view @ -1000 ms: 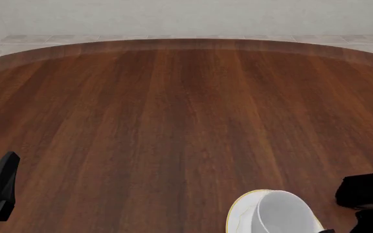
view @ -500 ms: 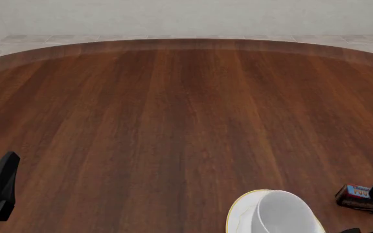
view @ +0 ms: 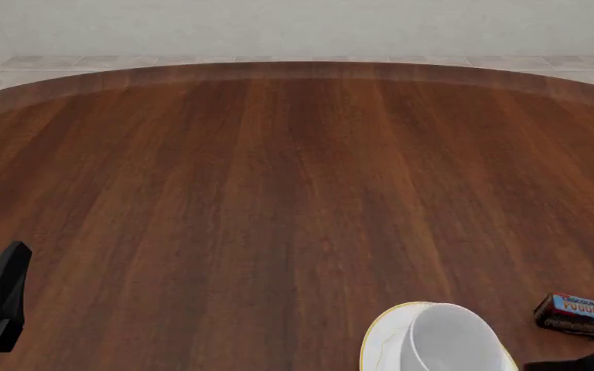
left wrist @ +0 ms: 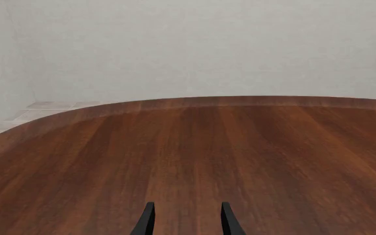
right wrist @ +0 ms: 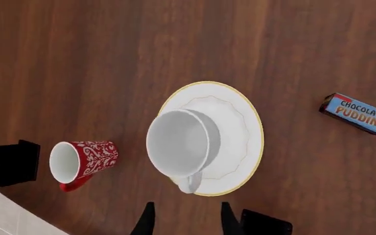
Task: Put the white mug on the plate.
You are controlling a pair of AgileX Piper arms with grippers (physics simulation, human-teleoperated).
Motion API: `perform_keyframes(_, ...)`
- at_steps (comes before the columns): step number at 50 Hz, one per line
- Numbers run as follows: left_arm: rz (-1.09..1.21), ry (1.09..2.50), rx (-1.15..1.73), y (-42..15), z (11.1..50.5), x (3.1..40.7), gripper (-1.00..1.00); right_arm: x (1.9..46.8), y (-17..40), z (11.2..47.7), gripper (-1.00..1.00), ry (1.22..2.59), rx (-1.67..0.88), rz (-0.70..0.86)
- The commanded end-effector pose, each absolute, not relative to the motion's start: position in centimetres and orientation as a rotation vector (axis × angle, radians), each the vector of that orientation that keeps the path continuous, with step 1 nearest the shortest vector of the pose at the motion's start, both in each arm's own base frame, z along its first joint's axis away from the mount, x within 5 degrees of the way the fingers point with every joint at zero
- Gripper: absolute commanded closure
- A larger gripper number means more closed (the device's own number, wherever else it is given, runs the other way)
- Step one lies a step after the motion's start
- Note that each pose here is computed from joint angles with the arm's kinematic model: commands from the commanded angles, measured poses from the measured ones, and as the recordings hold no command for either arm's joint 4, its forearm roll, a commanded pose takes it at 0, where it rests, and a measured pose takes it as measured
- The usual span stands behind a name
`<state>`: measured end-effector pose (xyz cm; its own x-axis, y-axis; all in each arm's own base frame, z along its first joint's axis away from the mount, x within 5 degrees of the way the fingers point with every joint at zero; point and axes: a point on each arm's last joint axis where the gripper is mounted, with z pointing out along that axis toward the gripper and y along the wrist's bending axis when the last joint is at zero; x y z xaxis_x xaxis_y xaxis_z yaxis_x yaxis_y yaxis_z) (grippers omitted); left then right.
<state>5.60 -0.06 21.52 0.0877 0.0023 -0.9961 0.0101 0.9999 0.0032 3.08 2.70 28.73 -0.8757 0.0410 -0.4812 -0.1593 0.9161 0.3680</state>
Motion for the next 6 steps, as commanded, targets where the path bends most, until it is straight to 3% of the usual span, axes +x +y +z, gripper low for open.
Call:
perform_keyframes(1, -0.005, 1.483, 0.010, -0.06, 21.35, 5.63, -1.00, 2.39, 1.83, 29.86, -1.00, 2.491, 0.000, 0.585)
perform_keyframes(6, -0.005, 1.483, 0.010, -0.06, 21.35, 5.63, -1.00, 2.02, 1.48, 30.25, -1.00, 2.454, 0.034, 0.602)
